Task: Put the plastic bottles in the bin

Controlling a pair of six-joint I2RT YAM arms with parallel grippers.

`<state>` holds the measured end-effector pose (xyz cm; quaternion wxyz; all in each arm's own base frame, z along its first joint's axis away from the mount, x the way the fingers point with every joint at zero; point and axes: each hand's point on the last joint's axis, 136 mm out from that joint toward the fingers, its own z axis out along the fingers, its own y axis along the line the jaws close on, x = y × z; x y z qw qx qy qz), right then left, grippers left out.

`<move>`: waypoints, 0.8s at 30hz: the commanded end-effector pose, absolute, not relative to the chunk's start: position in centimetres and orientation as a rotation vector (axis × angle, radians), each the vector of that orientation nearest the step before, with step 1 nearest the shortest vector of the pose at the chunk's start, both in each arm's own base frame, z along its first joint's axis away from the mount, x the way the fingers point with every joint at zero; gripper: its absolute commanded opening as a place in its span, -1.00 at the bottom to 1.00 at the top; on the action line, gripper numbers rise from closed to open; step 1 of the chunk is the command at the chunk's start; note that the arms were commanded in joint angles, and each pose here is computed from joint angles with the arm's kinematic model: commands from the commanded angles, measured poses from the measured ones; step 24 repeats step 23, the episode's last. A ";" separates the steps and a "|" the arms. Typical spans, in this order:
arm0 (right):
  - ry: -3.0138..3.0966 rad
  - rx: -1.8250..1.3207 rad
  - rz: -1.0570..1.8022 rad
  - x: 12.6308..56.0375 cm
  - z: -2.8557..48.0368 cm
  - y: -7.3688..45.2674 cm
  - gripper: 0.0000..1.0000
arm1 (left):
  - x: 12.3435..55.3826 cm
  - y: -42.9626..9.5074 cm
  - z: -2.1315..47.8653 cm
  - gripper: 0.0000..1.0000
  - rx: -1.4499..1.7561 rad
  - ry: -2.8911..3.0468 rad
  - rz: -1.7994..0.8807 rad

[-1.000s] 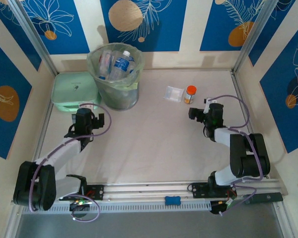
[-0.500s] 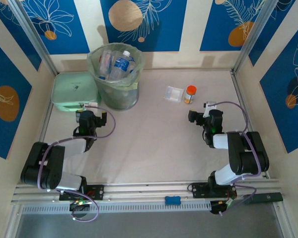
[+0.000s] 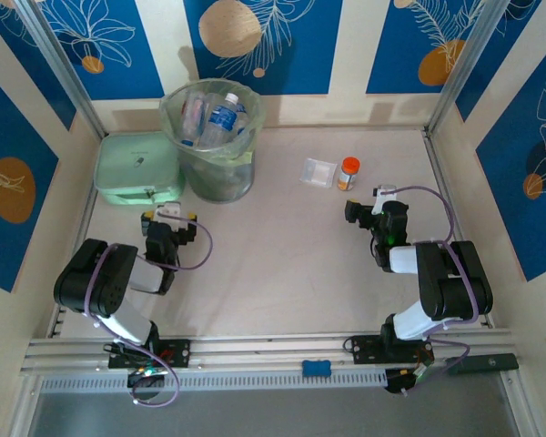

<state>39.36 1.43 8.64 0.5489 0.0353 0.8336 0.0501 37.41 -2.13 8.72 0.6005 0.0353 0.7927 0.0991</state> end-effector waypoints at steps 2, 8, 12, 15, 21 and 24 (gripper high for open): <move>1.937 0.074 0.089 39.7 9.4 1.2 0.98 | 38.0 -1.9 10.4 0.99 0.063 1.783 0.227; 1.937 0.073 0.088 39.7 9.4 1.2 0.98 | 38.1 -2.0 10.4 0.99 0.062 1.782 0.226; 1.937 0.074 0.089 39.7 9.4 1.2 0.98 | 38.1 -1.9 10.4 0.99 0.063 1.782 0.228; 1.940 0.074 0.089 39.7 9.4 1.2 0.98 | 38.1 -2.0 10.4 0.99 0.064 1.783 0.226; 1.938 0.074 0.089 39.7 9.4 1.2 0.98 | 38.2 -1.7 10.4 0.99 0.050 1.790 0.236; 1.938 0.073 0.090 39.7 9.4 1.2 0.98 | 38.2 -1.7 10.4 0.99 0.050 1.791 0.237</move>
